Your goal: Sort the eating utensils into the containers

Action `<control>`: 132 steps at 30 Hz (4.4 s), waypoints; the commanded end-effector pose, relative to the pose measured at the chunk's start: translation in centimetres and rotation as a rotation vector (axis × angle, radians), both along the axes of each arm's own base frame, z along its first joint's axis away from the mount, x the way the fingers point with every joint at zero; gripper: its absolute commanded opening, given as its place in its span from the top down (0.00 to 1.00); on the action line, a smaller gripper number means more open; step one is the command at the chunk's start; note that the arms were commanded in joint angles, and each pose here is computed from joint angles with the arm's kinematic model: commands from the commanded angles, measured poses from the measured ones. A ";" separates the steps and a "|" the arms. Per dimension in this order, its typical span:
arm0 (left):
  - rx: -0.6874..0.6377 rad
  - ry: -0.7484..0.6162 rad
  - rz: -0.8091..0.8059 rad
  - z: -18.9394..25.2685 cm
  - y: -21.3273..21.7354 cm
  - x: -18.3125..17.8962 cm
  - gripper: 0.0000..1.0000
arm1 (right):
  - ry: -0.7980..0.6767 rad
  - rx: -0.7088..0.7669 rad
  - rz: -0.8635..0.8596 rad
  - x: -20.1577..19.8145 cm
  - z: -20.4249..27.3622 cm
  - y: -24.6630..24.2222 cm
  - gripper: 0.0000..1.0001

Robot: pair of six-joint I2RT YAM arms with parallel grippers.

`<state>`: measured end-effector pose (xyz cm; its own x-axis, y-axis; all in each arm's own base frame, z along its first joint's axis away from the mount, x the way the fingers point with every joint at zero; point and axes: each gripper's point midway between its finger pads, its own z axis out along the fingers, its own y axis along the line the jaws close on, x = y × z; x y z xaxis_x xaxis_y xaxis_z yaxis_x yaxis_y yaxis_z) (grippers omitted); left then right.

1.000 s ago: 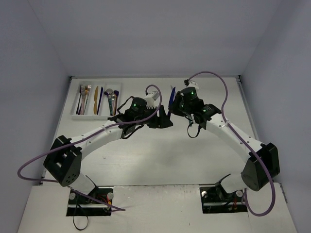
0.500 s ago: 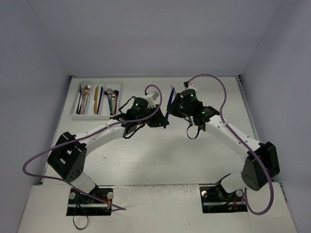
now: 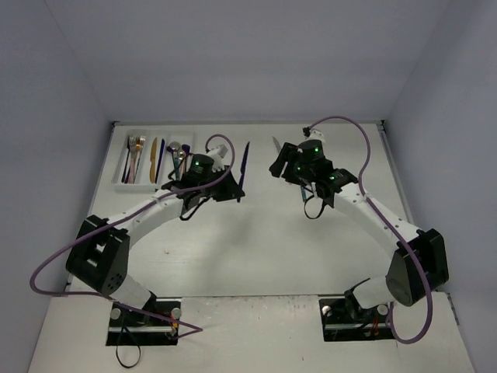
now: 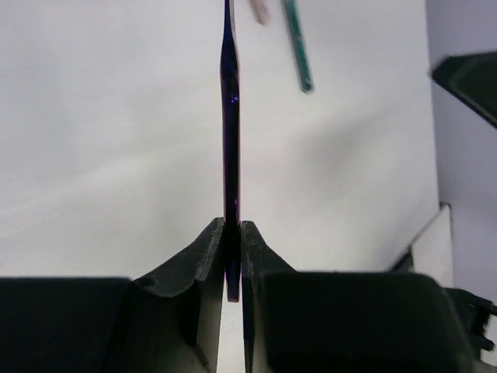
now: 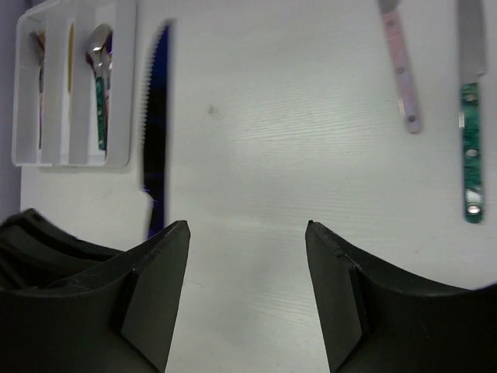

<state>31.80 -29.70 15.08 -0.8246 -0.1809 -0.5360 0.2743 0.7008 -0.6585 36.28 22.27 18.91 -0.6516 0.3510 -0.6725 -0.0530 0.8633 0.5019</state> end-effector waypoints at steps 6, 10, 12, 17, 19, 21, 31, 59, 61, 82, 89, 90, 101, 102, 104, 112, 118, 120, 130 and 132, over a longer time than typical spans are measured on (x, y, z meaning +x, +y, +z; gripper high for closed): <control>0.076 -0.073 0.214 3.5 15.5 7.4 1.00 | -0.036 -0.129 -0.137 0.9 0.0 -9.4 0.39; 0.120 -0.038 0.309 2.0 22.1 10.7 1.00 | -0.010 -0.145 -0.123 0.9 -1.1 -9.9 0.39; 0.128 -0.018 0.350 1.4 24.7 12.1 1.00 | 0.001 -0.146 -0.103 0.9 -1.5 -9.6 0.39; 0.156 0.054 0.365 -1.1 28.2 15.3 1.00 | 0.030 -0.155 -0.077 0.8 -2.7 -9.5 0.39; 0.157 0.072 0.363 -1.6 29.0 16.4 1.00 | 0.038 -0.157 -0.072 0.8 -2.9 -9.6 0.39; 0.166 0.087 0.371 -1.7 29.7 17.2 1.00 | 0.041 -0.157 -0.068 0.8 -3.1 -9.6 0.39; 0.216 0.203 0.442 -4.3 33.3 17.8 0.74 | 0.070 -0.187 -0.060 0.8 -4.5 -10.0 0.39; 0.565 -0.180 0.430 6.9 23.9 4.6 0.32 | 0.214 -0.476 -0.130 7.8 -12.9 -12.5 0.47; 0.573 -0.197 0.382 6.3 22.5 2.8 0.30 | 0.224 -0.484 -0.123 8.3 -13.5 -12.3 0.49; 0.495 -0.241 0.256 4.5 16.8 -4.7 0.28 | 0.275 -0.483 -0.101 11.6 -17.4 -11.1 0.97; 0.387 -0.270 0.214 6.2 13.1 -4.9 0.28 | 0.171 -0.438 -0.116 12.1 -11.8 -10.6 1.00; 0.362 -0.277 0.205 6.5 12.4 -4.8 0.28 | 0.141 -0.419 -0.119 12.0 -10.1 -10.4 1.00; -0.118 -0.337 0.092 12.0 1.9 -3.3 0.28 | -0.035 -0.181 -0.138 6.6 0.7 -5.2 1.00; -0.146 -0.341 0.083 12.7 1.2 -3.1 0.28 | -0.054 -0.166 -0.129 6.0 1.6 -4.5 1.00; -0.148 -0.341 0.043 13.0 -0.7 -3.1 0.29 | -0.082 -0.115 -0.127 4.7 3.3 -3.4 1.00; -0.176 -0.358 -0.031 14.3 -5.0 -3.1 0.28 | -0.158 0.056 -0.082 0.8 6.9 0.3 1.00; -0.180 -0.362 -0.036 14.2 -6.5 -2.6 0.28 | -0.191 0.140 -0.064 -0.5 8.4 1.2 1.00; -0.174 -0.352 -0.026 13.8 -6.8 -2.4 0.29 | -0.196 0.168 -0.060 -0.8 8.7 1.6 1.00; -0.146 -0.344 0.014 12.8 -7.2 -1.8 0.65 | -0.209 0.249 -0.036 -2.0 9.7 2.4 1.00; -0.140 -0.353 0.032 12.9 -6.8 -1.6 0.82 | -0.209 0.244 -0.037 -2.0 9.5 2.4 1.00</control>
<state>29.08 -36.11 22.07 -0.6877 -0.1879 -0.7013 0.4281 0.6751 -0.6008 34.00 23.90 24.25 -0.5651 0.4691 -0.6786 -0.0751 0.7899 0.6086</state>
